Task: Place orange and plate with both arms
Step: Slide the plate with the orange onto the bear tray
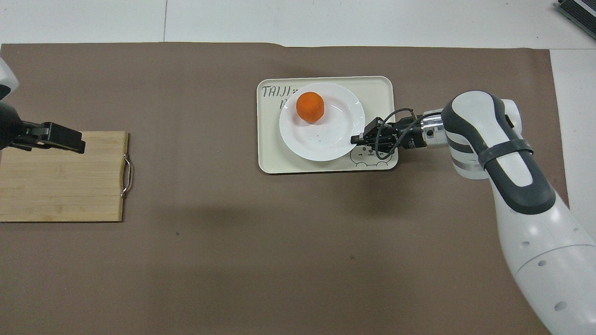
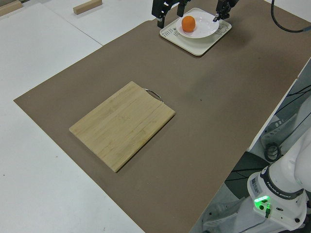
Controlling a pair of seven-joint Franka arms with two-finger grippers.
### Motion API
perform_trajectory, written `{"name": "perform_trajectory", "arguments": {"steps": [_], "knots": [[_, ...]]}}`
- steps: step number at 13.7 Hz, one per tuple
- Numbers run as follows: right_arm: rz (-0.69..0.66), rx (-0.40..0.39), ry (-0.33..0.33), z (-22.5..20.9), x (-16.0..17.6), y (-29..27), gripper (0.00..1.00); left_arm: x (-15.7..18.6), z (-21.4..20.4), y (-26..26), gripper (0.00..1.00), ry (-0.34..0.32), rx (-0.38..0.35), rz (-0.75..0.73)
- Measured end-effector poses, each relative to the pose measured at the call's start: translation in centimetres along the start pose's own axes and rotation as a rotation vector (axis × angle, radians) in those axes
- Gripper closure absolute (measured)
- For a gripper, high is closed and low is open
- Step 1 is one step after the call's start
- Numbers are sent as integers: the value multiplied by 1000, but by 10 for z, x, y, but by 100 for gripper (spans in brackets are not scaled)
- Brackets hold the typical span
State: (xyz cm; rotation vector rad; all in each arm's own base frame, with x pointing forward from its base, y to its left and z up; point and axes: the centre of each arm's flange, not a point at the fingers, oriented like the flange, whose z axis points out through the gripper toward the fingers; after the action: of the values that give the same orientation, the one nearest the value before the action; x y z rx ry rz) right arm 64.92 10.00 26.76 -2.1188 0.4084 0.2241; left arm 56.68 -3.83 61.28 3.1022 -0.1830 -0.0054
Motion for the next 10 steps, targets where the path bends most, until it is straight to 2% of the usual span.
{"name": "perform_trajectory", "arguments": {"steps": [1,5,9,10], "knots": [[0,-16,8,0,0,3,89,0,0,0,0,0,0,0],[-27,-98,5,-3,-1,12,45,0,0,0,0,0,0,0],[-129,-256,-1,-19,-1,-6,1,0,0,0,0,0,0,0],[-151,-301,4,-25,-2,-13,0,0,0,0,0,0,0,0]]}}
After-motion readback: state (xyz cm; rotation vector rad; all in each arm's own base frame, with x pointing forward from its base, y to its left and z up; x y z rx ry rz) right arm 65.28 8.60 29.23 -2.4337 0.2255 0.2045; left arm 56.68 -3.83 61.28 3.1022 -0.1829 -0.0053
